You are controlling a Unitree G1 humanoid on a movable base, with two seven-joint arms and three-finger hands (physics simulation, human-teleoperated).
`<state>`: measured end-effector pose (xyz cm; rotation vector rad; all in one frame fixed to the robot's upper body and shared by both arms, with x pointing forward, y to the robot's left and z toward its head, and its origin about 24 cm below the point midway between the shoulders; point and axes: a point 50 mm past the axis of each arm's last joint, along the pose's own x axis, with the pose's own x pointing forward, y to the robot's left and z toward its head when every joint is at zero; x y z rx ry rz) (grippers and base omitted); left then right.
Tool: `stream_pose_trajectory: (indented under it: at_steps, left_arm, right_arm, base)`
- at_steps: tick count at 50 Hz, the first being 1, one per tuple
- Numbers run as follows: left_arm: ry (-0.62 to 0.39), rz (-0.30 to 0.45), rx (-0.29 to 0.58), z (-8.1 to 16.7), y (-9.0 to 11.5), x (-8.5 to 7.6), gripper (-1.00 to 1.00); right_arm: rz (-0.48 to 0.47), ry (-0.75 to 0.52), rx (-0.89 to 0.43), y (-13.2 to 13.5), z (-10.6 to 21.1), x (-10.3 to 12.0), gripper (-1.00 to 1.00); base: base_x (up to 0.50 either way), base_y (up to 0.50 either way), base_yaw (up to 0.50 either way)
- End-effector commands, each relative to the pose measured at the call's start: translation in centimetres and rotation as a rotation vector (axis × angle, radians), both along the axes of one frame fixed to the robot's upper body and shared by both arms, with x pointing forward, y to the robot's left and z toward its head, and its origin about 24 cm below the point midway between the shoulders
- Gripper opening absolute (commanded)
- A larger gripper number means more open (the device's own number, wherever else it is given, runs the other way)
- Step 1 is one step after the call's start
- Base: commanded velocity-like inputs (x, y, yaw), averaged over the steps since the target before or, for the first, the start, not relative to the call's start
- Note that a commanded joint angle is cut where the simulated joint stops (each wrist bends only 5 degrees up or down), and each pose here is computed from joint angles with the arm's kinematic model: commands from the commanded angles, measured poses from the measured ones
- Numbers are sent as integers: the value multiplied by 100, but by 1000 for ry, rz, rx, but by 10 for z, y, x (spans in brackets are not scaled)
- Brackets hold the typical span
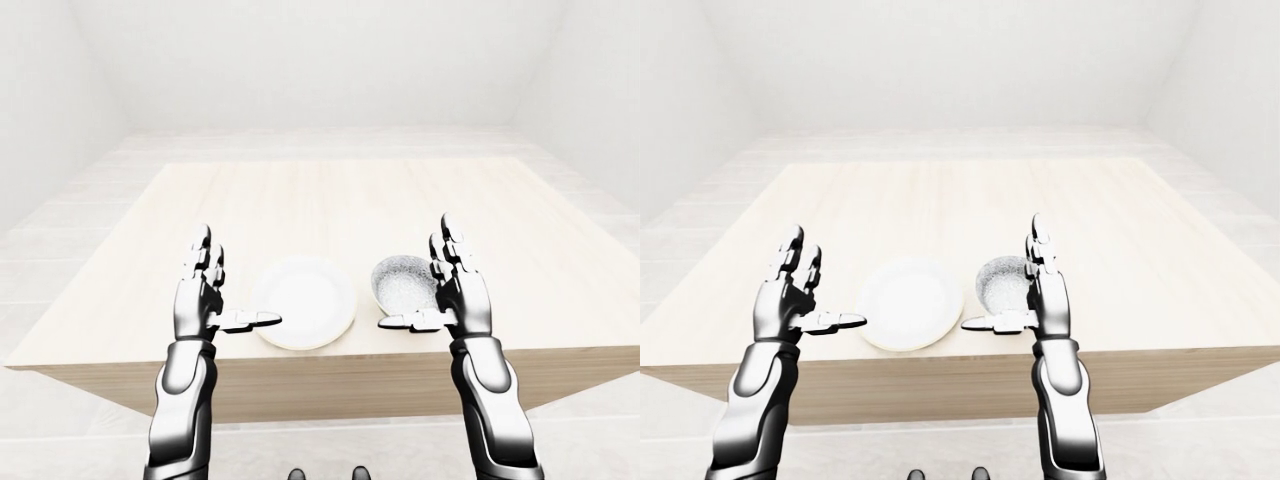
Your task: Put the bowl on the plate.
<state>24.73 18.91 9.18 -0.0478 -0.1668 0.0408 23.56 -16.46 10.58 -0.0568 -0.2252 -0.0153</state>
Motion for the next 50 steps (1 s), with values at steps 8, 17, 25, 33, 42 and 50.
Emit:
stream_pose_trajectory:
  at_steps: [8, 17, 25, 33, 42, 50]
  left_arm:
    - [-5, -4, 0, 1, 1, 2, 100]
    - [16, -1, 2, -3, 2, 3, 100]
    - [47, -5, -3, -11, 2, 5, 100]
    - [51, -19, -3, -12, 1, 5, 100]
    - [66, 10, 4, -15, 2, 6, 100]
    - [33, 1, 14, -7, 2, 5, 100]
  right_arm:
    - [3, -3, -1, 0, 1, 0, 100]
    - [-1, 3, -15, 1, -1, 0, 100]
    - [-3, 0, -8, 1, 0, 1, 100]
    - [-11, -4, -10, 0, 1, 0, 100]
    - [-18, 1, -7, -2, 0, -1, 100]
    - [-37, -8, -34, -5, 2, -4, 100]
  base:
    - [0, 3, 0]
    - [0, 50, 0]
    - [0, 1, 0]
    - [0, 0, 0]
    - [0, 0, 0]
    - [0, 0, 0]
